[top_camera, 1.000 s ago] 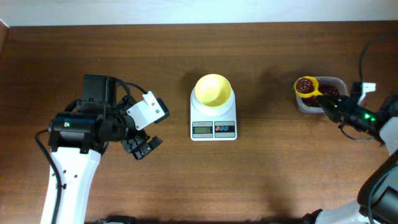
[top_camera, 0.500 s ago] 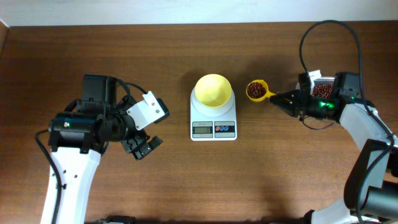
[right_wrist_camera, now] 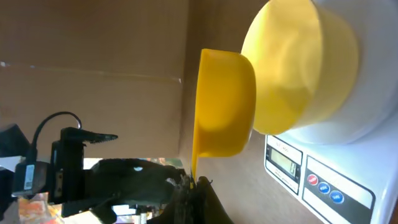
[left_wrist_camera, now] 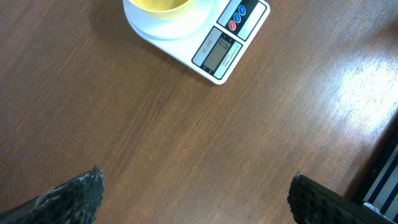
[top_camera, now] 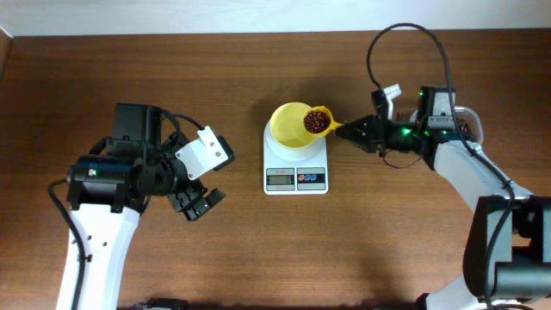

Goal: Scoop item into bowl and weigh 50g on scale
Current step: 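Lift the filled scoop and carry it over the yellow bowl, then tilt the scoop with the right gripper to pour beans into bowl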

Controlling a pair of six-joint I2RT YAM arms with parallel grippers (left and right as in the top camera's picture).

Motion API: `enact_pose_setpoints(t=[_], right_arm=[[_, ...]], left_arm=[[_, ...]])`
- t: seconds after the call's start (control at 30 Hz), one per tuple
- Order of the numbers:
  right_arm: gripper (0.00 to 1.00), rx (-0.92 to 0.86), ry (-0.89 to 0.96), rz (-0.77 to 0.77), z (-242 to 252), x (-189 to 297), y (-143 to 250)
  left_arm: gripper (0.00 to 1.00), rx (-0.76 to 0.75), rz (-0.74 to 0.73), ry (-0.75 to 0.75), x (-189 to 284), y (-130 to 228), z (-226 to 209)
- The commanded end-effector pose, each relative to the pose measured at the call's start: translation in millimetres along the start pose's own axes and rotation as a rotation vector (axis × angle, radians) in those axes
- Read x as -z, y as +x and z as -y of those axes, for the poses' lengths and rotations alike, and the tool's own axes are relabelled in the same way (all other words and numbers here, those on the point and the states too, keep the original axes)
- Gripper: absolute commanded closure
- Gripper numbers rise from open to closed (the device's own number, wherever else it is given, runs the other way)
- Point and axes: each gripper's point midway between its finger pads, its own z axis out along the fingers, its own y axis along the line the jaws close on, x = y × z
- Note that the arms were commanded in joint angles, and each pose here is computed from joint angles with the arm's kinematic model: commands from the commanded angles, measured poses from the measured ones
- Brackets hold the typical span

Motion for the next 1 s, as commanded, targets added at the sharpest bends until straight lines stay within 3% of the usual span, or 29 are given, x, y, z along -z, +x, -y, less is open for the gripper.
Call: enact_pose_setpoints(t=[0.0,0.3,0.47,0.6,0.97], right_arm=[[0.96,0.041,0.025,0.015,-7.3,-4.3,-2.0],[0.96,0.262,0.149,0.091,-3.1,-31.4,-18.8],[0.96,0.563,0.15,0.044,-6.2,-40.6,-11.7],[0.96,0.705,0.156,0.032,-4.4,-41.1,-11.6],[0.96,0.788,0.279,0.053,14.6,-36.7,-21.7]], left_arm=[[0.01,-0.01,-0.008,0.008,-2.8,3.1,0.3],[0.01,-0.01,-0.008,0.008,-2.8,3.2,0.2],[0.01,-0.01,-0.008,0.008,-2.8,3.1,0.3],[0.01,-0.01,-0.008,0.008,-2.8,3.2,0.2],[0.01,-0.01,-0.008,0.008,-2.7,3.0,0.2]])
